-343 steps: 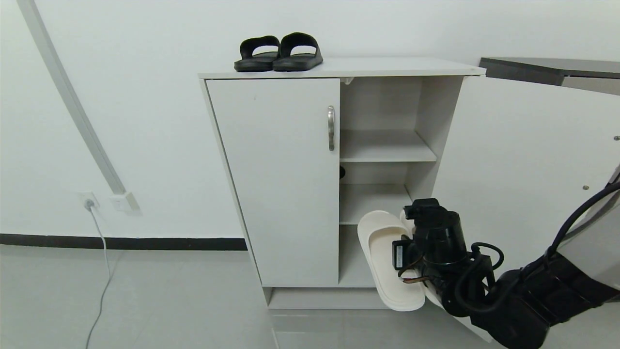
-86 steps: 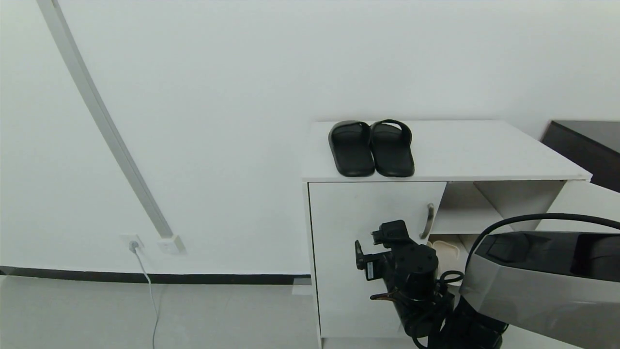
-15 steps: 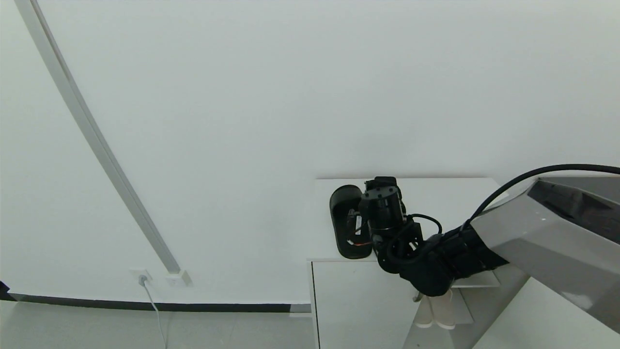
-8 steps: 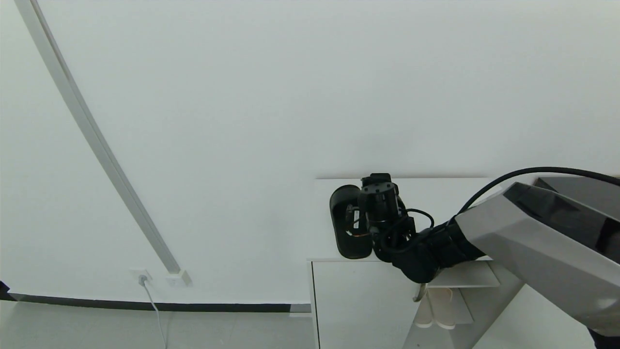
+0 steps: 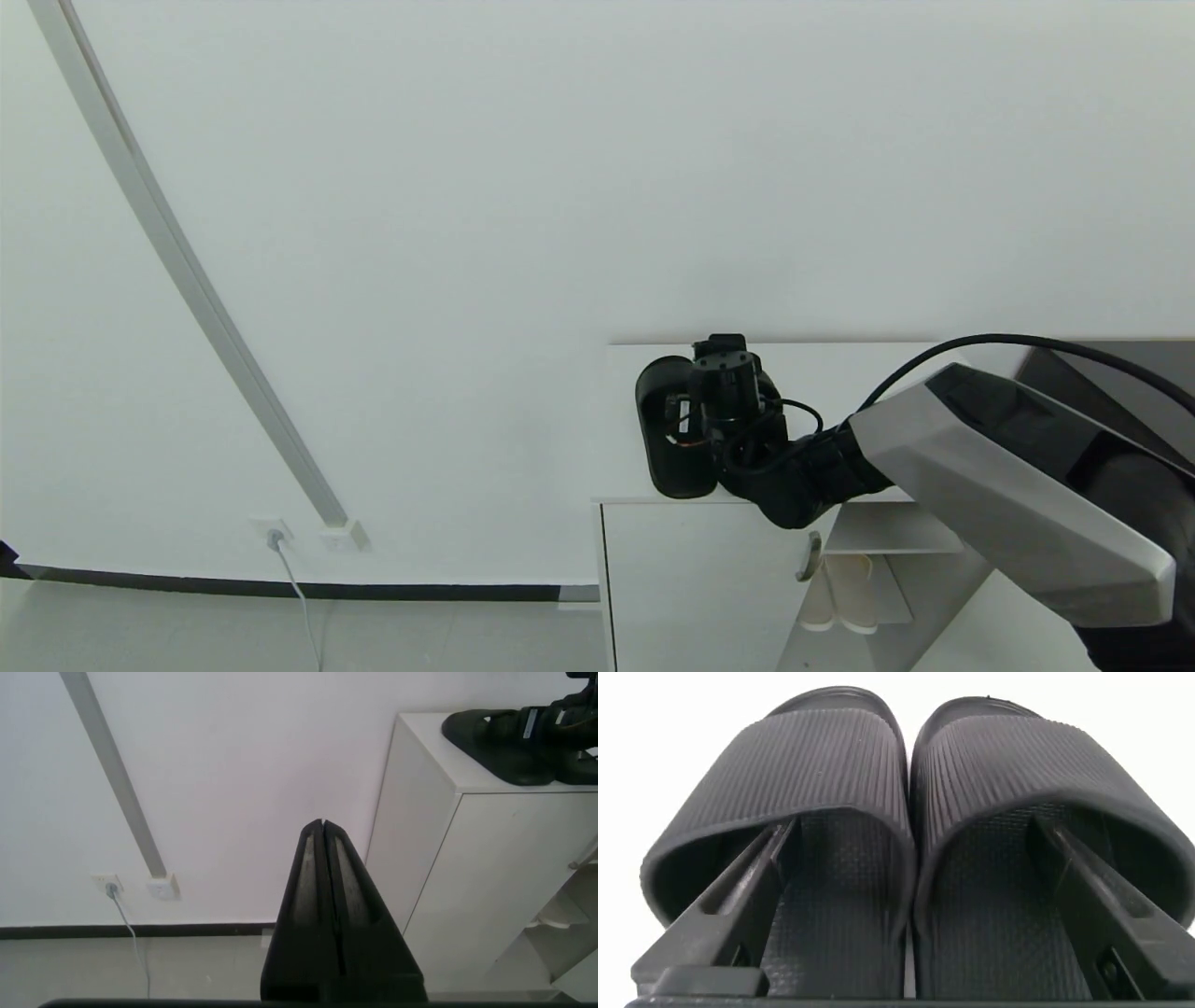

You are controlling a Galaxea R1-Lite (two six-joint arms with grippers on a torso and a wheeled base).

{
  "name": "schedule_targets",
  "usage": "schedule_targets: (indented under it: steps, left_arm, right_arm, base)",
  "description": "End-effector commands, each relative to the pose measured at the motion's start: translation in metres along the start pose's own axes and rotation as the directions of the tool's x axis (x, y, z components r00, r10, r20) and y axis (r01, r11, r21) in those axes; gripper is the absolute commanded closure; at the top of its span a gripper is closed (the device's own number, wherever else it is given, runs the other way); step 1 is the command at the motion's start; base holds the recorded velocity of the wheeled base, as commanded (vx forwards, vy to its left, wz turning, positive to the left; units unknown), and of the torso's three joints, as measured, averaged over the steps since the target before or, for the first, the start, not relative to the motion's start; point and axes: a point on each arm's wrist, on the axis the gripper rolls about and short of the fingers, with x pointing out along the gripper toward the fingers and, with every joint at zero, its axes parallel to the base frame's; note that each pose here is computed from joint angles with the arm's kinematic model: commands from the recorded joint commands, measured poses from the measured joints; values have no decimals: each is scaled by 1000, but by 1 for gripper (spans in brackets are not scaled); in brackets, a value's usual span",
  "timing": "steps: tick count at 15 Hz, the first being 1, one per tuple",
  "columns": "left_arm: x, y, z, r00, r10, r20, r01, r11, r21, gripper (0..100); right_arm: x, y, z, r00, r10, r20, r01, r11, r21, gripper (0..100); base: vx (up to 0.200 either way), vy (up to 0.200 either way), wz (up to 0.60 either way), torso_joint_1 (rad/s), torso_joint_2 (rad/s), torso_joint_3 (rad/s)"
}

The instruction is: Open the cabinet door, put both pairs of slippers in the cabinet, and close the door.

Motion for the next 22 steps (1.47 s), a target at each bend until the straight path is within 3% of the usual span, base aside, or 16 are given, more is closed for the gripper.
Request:
schedule_targets:
  steps: [1, 2, 10, 12, 15, 18, 21, 22]
  left_arm:
    - [0, 0, 0, 1000, 1, -1, -1, 1000, 0, 100]
    - [0, 0, 0, 1000, 1, -1, -1, 1000, 0, 100]
    - [0, 0, 0, 1000, 1, -1, -1, 1000, -3, 100]
    - [0, 0, 0, 1000, 1, -1, -1, 1000, -3, 100]
    - [0, 0, 0, 1000, 1, -1, -1, 1000, -3, 100]
    - [0, 0, 0, 1000, -1, -1, 1, 1000, -2, 100]
    - [0, 0, 0, 1000, 1, -1, -1, 1000, -3, 100]
    - [0, 0, 0, 1000, 1, -1, -1, 1000, -3, 100]
  right_arm:
    - [3, -2, -3, 1000, -5, -3, 5, 1000, -1, 0]
    - [3, -2, -3, 1000, 0, -6, 0, 1000, -2, 100]
    - [2, -2, -2, 1000, 3, -7, -3, 1000, 1, 100]
    - [-8, -4, 10, 1000, 17, 7, -17, 1000, 17, 100]
    - [-48, -15, 32, 989, 147, 18, -147, 989, 24, 100]
    - [-112, -41, 51, 948, 317, -2, -317, 948, 23, 100]
    - [-180, -71, 55, 869, 492, -56, -493, 870, 12, 100]
    - [-193, -77, 58, 858, 510, -53, -510, 860, 13, 100]
  base:
    - [0, 0, 0, 0, 0, 0]
    - [0, 0, 0, 0, 0, 0]
    - [0, 0, 0, 0, 0, 0]
    - [0, 0, 0, 0, 0, 0]
    - [0, 0, 0, 0, 0, 0]
    - [0, 0, 0, 0, 0, 0]
    - [0, 0, 0, 0, 0, 0]
    - [0, 0, 0, 0, 0, 0]
